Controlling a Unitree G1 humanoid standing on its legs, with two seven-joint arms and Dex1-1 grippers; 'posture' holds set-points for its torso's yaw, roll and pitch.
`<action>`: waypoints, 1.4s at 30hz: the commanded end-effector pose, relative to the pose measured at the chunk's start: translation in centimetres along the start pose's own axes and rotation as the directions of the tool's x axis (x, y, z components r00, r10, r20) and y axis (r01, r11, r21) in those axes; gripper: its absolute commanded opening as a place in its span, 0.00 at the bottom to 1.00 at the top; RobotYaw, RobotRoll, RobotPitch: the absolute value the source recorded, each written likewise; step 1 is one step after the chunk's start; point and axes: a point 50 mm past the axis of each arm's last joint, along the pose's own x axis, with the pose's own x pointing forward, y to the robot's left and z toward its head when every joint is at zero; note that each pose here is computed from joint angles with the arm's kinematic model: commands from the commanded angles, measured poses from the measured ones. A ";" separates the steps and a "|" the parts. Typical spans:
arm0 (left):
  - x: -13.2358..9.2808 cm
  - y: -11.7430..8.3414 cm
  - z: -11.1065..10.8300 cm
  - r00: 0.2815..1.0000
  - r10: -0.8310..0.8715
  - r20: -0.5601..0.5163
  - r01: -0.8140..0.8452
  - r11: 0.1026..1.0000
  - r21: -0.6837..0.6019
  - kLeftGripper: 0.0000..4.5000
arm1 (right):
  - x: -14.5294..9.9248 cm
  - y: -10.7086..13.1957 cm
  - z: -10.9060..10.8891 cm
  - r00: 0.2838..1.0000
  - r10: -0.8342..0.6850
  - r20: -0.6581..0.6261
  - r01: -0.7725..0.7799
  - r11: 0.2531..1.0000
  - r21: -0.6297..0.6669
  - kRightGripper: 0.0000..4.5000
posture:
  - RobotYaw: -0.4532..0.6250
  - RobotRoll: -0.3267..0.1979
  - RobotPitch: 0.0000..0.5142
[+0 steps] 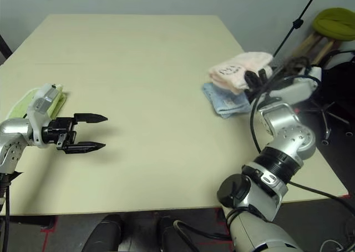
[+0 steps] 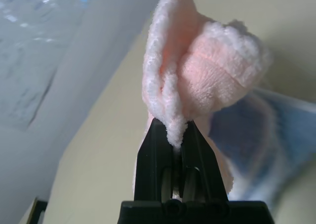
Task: Fold the towel and set it aside.
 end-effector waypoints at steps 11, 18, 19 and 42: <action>0.8 0.0 -0.2 1.000 0.003 -0.004 -0.003 1.000 -0.008 1.00 | 1.9 -5.3 -4.1 0.972 -0.152 -0.179 0.151 0.988 -0.019 0.17 | 0.49 0.62 0.21; 0.4 -0.3 -0.2 1.000 0.009 -0.020 -0.010 0.999 -0.036 1.00 | -0.5 -3.4 -0.9 0.977 -0.074 -0.198 0.056 0.994 -0.096 0.71 | 0.49 0.62 0.23; 0.4 -0.3 -0.2 1.000 0.010 -0.021 -0.011 0.999 -0.040 1.00 | -1.6 -2.9 -0.5 0.974 -0.057 -0.221 0.031 0.992 -0.122 0.79 | 0.49 0.62 0.24; -5.9 -0.3 -2.6 0.502 0.865 0.010 -0.856 0.499 -0.134 1.00 | -7.2 0.3 3.3 0.969 0.238 0.064 -0.101 0.618 -0.779 1.00 | 0.49 0.62 0.22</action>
